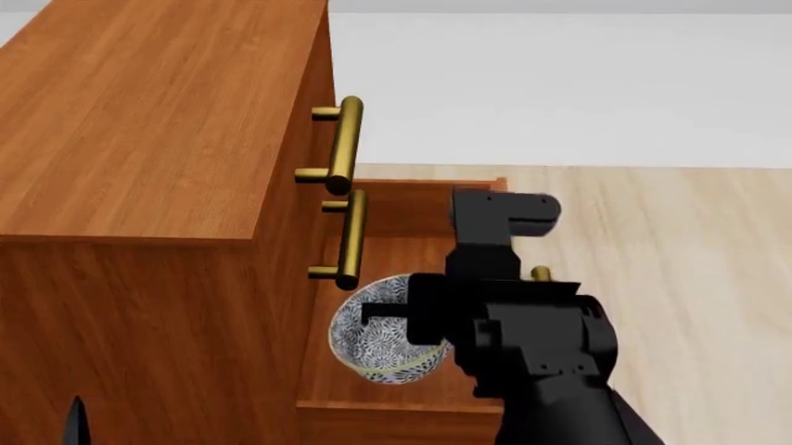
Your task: Put the bowl in the bottom drawer of the cabinet.
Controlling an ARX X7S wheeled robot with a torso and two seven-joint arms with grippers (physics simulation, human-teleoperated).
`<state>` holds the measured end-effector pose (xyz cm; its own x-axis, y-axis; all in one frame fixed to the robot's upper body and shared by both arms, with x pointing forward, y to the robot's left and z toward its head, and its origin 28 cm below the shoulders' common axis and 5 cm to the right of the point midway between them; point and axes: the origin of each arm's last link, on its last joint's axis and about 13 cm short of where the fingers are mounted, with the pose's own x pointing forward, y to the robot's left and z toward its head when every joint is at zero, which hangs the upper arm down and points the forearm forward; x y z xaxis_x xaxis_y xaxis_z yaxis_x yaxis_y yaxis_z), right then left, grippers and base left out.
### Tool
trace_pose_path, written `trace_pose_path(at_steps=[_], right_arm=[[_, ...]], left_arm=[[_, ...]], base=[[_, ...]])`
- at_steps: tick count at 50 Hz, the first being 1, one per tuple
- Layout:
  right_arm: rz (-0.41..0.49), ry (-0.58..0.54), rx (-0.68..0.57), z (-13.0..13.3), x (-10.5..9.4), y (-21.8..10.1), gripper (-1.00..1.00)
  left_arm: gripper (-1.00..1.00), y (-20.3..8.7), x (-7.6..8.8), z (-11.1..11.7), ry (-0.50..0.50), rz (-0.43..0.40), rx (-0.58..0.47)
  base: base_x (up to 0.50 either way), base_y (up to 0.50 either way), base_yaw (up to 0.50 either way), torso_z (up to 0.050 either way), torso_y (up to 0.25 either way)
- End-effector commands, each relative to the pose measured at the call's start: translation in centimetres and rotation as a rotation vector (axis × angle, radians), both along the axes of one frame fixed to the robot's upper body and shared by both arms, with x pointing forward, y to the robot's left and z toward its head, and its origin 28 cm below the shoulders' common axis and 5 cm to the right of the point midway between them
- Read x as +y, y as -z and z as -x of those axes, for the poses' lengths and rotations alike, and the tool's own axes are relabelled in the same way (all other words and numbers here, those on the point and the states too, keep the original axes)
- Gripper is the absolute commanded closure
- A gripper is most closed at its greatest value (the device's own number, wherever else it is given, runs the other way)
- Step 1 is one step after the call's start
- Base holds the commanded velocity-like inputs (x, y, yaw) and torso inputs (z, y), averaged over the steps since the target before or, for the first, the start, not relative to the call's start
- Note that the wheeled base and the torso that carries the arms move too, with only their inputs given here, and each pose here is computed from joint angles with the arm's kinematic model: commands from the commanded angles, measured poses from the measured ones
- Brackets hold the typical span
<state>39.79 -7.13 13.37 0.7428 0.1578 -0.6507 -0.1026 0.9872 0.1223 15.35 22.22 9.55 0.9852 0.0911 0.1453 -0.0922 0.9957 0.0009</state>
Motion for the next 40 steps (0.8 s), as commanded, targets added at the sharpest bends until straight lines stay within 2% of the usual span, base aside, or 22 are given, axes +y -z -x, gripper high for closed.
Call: trace_pose_path(at_steps=[1, 17, 39, 40], right_arm=[[-0.028, 0.017, 0.008, 0.10, -0.14, 0.34, 1.00], [-0.089, 0.032, 0.023, 0.25, -0.33, 0.80, 1.00], [-0.079, 0.041, 0.031, 0.41, -0.46, 1.27, 1.00], [-0.080, 0.039, 0.032, 0.42, -0.47, 1.28, -1.00]], left_arm=[[-1.00, 0.06, 0.00, 0.01, 0.001, 0.002, 0.001], [-1.00, 0.11, -0.04, -0.01, -0.001, 0.002, 0.003], [-1.00, 0.26, -0.02, 0.00, -0.002, 0.006, 0.006], [-1.00, 0.26, -0.03, 0.00, -0.001, 0.006, 0.006]], base=[[0.00, 0.00, 0.00, 0.000, 0.000], [0.00, 0.00, 0.00, 0.000, 0.001], [0.00, 0.00, 0.00, 0.000, 0.000], [0.00, 0.00, 0.00, 0.000, 0.000]])
